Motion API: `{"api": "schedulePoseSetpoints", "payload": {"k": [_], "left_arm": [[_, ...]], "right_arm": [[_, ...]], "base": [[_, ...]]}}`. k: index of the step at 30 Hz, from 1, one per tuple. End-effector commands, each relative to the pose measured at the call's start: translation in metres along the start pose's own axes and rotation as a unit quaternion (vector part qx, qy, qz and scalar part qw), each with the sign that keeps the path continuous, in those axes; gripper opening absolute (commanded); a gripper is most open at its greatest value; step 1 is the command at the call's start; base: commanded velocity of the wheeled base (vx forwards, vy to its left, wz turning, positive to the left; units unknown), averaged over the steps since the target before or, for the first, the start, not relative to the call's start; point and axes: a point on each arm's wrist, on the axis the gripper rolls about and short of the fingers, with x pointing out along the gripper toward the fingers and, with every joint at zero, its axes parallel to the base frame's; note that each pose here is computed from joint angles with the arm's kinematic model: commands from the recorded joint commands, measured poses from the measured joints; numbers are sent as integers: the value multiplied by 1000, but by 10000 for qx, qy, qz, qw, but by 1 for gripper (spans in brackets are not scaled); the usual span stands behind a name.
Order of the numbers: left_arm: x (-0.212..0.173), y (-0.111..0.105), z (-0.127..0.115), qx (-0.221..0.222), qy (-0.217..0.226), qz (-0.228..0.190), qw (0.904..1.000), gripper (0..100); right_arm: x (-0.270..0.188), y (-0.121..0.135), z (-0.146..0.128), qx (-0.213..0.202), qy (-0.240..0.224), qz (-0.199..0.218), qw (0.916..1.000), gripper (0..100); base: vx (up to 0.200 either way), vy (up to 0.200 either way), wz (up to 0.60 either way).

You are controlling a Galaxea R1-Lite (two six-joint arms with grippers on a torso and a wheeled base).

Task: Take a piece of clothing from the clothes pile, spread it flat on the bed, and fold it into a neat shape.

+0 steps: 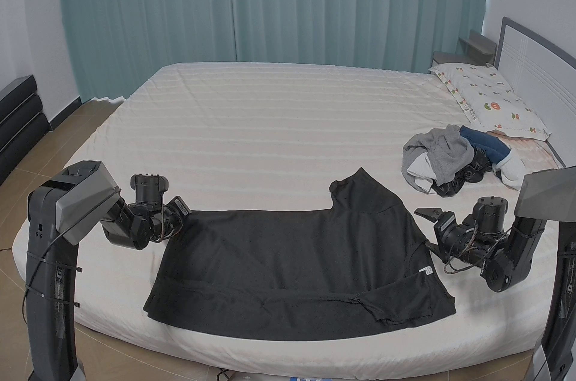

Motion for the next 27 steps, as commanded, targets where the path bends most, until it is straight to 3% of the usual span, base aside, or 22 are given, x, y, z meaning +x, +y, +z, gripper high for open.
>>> {"api": "schedulePoseSetpoints", "payload": {"k": [1,6,14,21,27], "left_arm": [[-7,-6,7,-327,-85,-30,9994,0],[-10,-5,4,-422,-36,-26,9991,0],[-17,-6,7,-794,-7,-33,9968,0],[-17,-6,6,-802,9,-27,9968,0],[-16,-5,6,-798,15,-23,9968,0]], "right_arm": [[31,26,-15,-527,-128,-89,9985,100],[64,41,-2,-1389,-389,-134,9895,100],[132,39,15,-2029,-188,-462,9779,100],[164,30,44,-2361,-191,-740,9687,100],[175,23,57,-2492,-164,-578,9666,100]], "base": [[0,0,0],[0,0,0],[0,0,0],[0,0,0],[0,0,0]]}}
